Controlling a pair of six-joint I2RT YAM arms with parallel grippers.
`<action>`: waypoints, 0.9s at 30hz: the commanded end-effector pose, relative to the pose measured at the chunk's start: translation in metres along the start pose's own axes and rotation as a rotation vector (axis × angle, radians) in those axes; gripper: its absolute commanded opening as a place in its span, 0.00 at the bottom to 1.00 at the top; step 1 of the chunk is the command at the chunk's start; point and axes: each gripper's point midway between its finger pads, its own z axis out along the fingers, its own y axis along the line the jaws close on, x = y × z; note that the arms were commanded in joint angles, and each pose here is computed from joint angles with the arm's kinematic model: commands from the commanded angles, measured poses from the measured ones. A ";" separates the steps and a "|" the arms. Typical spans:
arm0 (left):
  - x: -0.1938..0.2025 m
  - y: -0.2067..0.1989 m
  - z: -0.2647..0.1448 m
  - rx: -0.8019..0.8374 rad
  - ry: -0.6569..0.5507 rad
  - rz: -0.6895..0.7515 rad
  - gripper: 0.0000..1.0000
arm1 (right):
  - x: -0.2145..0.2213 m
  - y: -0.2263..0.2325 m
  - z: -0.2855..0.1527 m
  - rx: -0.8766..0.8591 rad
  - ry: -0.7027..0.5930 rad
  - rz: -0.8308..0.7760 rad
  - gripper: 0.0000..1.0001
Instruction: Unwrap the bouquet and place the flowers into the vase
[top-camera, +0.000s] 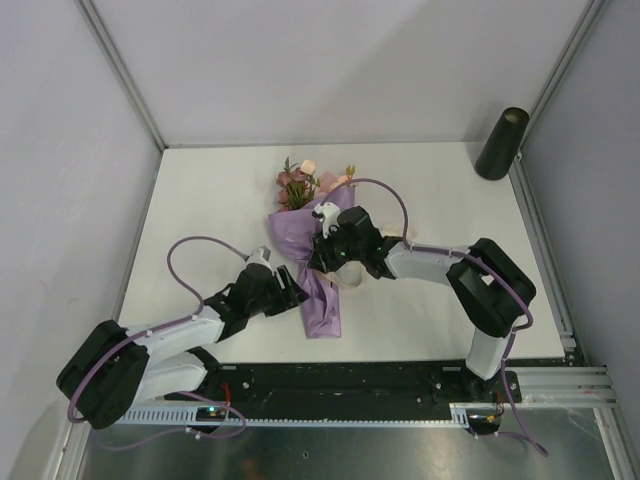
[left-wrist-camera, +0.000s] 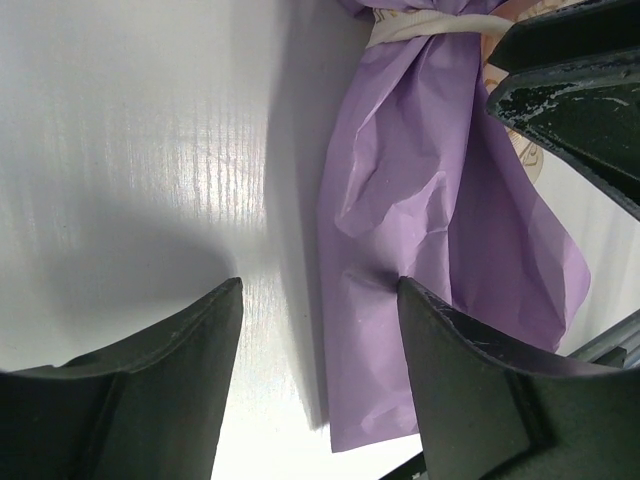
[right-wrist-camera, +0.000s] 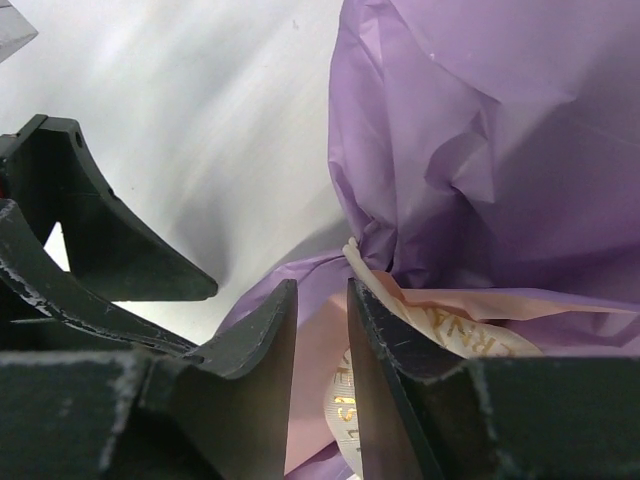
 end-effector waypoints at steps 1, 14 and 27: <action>0.003 -0.001 0.002 0.001 0.009 -0.004 0.67 | -0.014 -0.005 0.004 0.016 -0.021 -0.039 0.33; 0.003 -0.002 0.003 -0.003 0.016 -0.003 0.64 | -0.027 -0.009 0.009 0.032 -0.020 -0.084 0.34; 0.002 -0.004 0.002 0.005 0.011 0.001 0.64 | -0.020 -0.022 0.012 0.049 0.018 -0.097 0.34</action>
